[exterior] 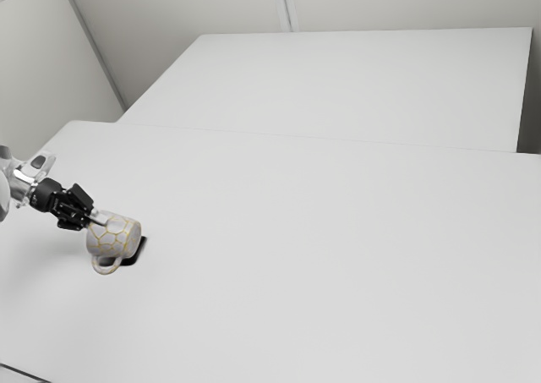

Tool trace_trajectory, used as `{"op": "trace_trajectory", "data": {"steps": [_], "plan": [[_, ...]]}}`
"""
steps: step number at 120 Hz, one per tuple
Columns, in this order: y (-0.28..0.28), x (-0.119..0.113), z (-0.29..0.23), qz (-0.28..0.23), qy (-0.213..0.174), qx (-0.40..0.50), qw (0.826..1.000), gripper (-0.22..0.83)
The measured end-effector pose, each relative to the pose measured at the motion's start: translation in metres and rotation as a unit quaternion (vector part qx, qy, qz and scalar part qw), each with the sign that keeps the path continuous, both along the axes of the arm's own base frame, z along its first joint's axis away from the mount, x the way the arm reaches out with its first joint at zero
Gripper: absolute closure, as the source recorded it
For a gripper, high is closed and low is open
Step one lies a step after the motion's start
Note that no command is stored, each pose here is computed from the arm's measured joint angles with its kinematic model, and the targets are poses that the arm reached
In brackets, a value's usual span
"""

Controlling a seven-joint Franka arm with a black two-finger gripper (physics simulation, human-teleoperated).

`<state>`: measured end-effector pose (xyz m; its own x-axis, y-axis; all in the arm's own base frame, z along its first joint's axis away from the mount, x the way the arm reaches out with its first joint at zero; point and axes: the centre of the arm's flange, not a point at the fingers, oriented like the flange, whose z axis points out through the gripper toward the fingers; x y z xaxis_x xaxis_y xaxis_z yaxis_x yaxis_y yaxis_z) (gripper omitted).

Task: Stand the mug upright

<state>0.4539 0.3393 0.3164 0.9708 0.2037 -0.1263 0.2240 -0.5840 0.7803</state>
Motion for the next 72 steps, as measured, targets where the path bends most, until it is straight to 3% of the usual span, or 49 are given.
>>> {"op": "trace_trajectory", "data": {"steps": [25, 72], "plan": [[-0.003, 0.0, -0.002, 0.003, -0.001, -0.01, 1.0, 0.74], [-0.023, 0.016, 0.011, 0.0, -0.016, -0.018, 1.0, 0.78]]}}
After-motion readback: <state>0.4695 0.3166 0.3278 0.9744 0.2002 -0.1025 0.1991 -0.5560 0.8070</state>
